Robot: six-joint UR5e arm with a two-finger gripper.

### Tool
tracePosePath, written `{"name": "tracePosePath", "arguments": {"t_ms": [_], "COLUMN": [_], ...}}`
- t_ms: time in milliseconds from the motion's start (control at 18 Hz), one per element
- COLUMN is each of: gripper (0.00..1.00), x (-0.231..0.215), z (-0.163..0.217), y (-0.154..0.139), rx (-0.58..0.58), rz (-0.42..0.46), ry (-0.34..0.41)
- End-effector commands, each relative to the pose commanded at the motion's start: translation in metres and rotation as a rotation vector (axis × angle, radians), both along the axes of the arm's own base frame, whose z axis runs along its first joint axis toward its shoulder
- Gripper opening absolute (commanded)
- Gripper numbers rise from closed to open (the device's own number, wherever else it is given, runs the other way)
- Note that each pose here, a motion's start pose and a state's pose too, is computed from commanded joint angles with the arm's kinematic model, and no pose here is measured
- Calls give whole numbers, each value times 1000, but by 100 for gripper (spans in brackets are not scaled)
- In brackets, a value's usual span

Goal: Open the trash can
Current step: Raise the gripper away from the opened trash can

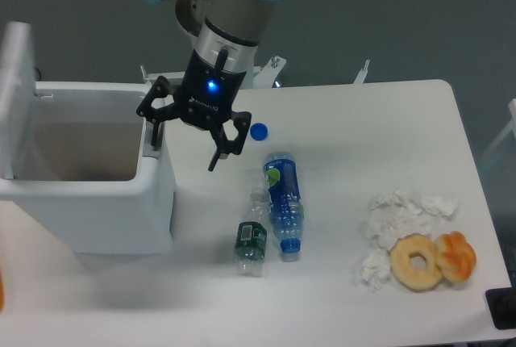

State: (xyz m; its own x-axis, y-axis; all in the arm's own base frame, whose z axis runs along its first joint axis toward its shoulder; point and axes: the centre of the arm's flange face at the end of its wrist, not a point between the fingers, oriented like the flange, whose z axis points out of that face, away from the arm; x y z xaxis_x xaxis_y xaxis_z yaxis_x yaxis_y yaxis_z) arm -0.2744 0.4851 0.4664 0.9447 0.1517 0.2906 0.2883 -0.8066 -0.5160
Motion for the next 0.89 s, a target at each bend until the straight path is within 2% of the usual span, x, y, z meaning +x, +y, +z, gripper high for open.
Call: {"name": "tracePosePath", "arguments": {"t_ms": [278,722,778,889], "gripper": [100,100,100,100], "x": [-2,-33,-40,-52], "z": [9,44,42,34], "y": [-3,-10,-14,-17], "rx": [14,40,20,-42], "rz": [19,61,64,6], "ry": [-8,83,110,215]}}
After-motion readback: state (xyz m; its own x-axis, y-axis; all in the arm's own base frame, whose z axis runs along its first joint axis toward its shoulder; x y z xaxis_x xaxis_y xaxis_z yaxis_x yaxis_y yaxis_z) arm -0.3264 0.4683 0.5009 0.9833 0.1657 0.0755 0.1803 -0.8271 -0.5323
